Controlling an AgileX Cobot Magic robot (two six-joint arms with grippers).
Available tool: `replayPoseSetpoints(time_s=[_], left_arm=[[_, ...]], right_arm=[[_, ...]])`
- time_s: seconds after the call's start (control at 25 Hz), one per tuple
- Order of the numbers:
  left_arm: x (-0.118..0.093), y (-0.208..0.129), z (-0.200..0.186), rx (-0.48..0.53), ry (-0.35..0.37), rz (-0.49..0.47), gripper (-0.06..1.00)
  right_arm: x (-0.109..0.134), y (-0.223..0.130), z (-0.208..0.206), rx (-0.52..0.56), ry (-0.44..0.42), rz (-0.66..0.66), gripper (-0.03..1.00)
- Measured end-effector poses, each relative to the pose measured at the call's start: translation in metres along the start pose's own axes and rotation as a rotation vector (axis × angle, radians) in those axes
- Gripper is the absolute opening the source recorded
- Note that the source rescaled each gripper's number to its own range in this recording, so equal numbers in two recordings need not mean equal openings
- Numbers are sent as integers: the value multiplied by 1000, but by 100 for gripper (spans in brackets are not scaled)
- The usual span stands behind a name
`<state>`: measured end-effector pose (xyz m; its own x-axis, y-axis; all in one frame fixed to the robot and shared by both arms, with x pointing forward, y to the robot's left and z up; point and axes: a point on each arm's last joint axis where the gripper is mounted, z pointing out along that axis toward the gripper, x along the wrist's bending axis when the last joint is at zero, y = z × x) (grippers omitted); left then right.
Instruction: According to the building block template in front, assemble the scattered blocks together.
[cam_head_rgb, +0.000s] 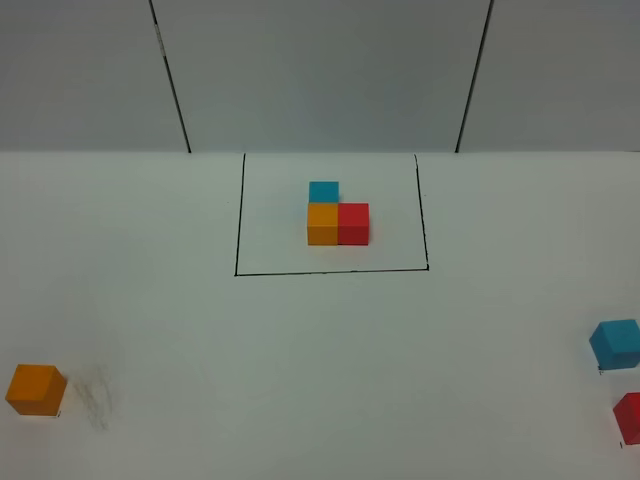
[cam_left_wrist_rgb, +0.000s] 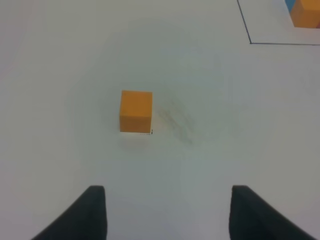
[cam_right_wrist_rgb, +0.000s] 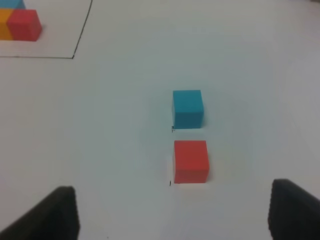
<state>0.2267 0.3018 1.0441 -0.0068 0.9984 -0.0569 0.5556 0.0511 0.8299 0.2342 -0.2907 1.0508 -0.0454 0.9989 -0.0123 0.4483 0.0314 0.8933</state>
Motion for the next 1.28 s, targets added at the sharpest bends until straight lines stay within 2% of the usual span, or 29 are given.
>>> replayPoseSetpoints(time_s=[1.12, 1.28], left_arm=[[0, 0, 0, 0, 0, 0, 19], [1, 5, 4, 40, 20, -27, 19]], right_arm=[[0, 0, 0, 0, 0, 0, 62], [0, 0, 0, 0, 0, 0, 62]])
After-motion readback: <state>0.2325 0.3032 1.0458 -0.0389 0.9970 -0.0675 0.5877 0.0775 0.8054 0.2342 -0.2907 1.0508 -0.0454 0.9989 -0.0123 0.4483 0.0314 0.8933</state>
